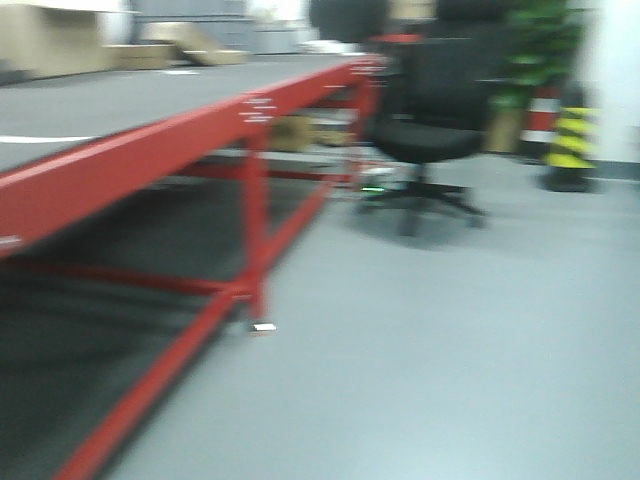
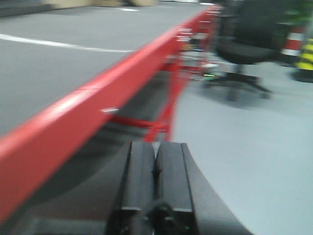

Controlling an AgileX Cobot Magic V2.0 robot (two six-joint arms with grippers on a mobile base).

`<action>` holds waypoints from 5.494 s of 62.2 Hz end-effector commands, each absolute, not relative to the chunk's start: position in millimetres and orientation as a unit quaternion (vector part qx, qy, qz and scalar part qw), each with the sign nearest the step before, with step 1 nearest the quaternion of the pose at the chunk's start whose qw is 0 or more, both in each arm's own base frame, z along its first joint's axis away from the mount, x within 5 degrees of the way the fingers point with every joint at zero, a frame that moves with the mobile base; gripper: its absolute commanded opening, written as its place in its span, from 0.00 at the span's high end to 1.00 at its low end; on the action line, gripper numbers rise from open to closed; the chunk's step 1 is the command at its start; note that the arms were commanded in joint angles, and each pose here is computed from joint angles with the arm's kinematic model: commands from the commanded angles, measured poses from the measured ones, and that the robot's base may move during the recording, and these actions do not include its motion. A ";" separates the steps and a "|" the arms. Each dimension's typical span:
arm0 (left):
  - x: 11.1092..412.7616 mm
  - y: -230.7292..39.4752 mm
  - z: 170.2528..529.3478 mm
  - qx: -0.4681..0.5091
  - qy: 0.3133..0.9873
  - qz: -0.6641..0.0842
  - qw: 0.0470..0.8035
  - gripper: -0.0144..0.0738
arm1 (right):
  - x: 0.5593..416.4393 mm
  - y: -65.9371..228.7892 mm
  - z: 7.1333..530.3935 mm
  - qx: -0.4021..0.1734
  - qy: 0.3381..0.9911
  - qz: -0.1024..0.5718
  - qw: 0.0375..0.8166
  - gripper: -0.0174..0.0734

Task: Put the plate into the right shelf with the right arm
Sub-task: 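Drive the base away from the table holding the plate, then drive the base up to the shelf of blue bins, then lower the plate into a blue bin and open the right gripper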

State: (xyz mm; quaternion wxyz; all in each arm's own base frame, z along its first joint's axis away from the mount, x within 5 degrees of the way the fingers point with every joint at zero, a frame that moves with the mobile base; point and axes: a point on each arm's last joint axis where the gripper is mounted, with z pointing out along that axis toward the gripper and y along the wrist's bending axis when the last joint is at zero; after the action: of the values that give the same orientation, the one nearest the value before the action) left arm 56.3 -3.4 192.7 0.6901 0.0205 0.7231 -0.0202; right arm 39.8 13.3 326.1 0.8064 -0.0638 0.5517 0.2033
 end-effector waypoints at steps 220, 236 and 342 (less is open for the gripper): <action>56.3 -3.1 197.5 0.015 0.694 -0.023 0.719 0.89 | 36.3 8.5 340.9 -0.043 0.513 0.202 0.833 0.75; 56.3 -3.1 197.5 0.015 0.694 -0.023 0.719 0.89 | 36.3 8.5 340.9 -0.043 0.513 0.202 0.833 0.75; 56.3 -3.1 197.5 0.015 0.694 -0.023 0.719 0.89 | 122.7 55.1 471.9 -0.087 0.602 0.227 0.760 0.75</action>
State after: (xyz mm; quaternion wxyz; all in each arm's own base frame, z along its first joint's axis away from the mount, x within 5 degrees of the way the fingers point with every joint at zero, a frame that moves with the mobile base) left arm 56.3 -3.4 192.7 0.6901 0.0205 0.7232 -0.0202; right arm 101.1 47.1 442.5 0.7519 -0.0954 0.6127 0.2239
